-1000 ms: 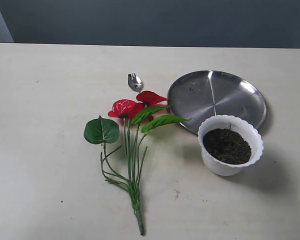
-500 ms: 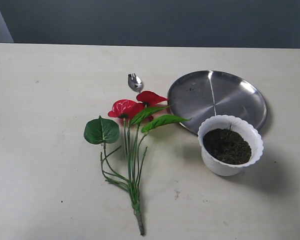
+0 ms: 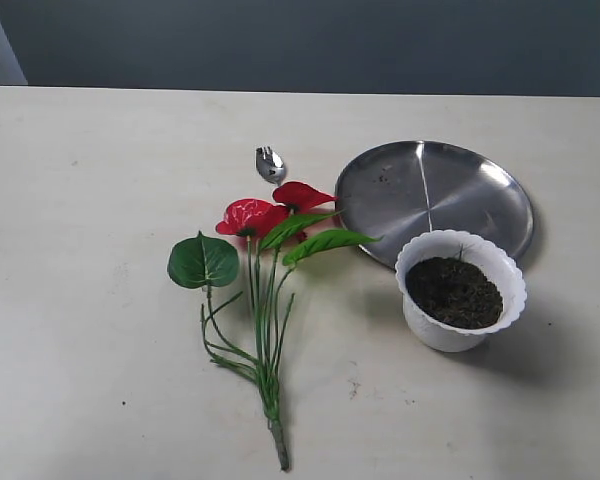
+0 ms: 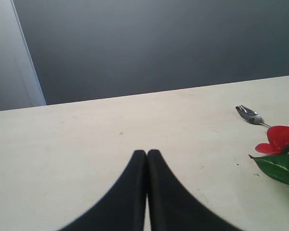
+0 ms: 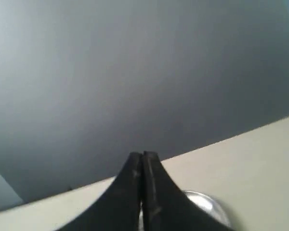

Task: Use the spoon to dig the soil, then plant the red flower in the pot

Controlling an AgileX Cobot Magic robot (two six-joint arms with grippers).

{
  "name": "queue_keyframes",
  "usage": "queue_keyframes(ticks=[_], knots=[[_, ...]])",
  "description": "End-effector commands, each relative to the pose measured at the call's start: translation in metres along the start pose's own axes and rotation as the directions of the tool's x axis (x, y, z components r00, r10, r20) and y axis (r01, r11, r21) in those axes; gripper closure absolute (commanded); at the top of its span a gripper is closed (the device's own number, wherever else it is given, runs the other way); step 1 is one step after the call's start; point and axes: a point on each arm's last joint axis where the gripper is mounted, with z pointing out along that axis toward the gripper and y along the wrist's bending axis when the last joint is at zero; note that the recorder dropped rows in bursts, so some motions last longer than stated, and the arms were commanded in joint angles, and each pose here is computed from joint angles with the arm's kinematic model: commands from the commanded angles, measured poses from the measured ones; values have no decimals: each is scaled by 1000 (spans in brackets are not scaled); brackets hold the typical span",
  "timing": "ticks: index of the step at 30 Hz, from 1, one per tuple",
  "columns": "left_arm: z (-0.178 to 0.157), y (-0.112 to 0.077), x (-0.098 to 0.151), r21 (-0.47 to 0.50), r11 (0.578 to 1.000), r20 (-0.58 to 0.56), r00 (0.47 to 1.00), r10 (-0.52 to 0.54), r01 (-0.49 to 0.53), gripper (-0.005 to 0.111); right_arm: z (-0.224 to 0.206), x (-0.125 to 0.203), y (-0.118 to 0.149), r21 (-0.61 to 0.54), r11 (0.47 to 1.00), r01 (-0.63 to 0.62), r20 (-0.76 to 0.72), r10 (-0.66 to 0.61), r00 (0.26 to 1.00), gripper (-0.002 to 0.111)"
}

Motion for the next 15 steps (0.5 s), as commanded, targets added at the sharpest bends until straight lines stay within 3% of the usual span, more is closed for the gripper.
queue_keyframes(ticks=[1, 3, 6, 7, 9, 15], knots=[[0, 0, -2, 5, 1000, 17, 1000, 1, -1, 106, 98, -47, 25, -191, 932, 307, -275, -351, 895, 109], [0, 0, -2, 5, 1000, 17, 1000, 1, -1, 106, 152, -47, 35, -293, 902, 317, -433, -421, 797, 109], [0, 0, -2, 5, 1000, 17, 1000, 1, -1, 106, 201, -16, 41, -302, 904, 304, -587, -428, 687, 109], [0, 0, -2, 5, 1000, 17, 1000, 1, -1, 106, 216, -1, 45, -297, 900, 319, -631, -436, 642, 109], [0, 0, -2, 5, 1000, 17, 1000, 1, -1, 106, 259, 61, 67, -289, 877, 384, -761, -454, 464, 109], [0, 0, -2, 5, 1000, 17, 1000, 1, -1, 106, 312, 158, 115, -360, 856, 372, -835, -474, 281, 109]])
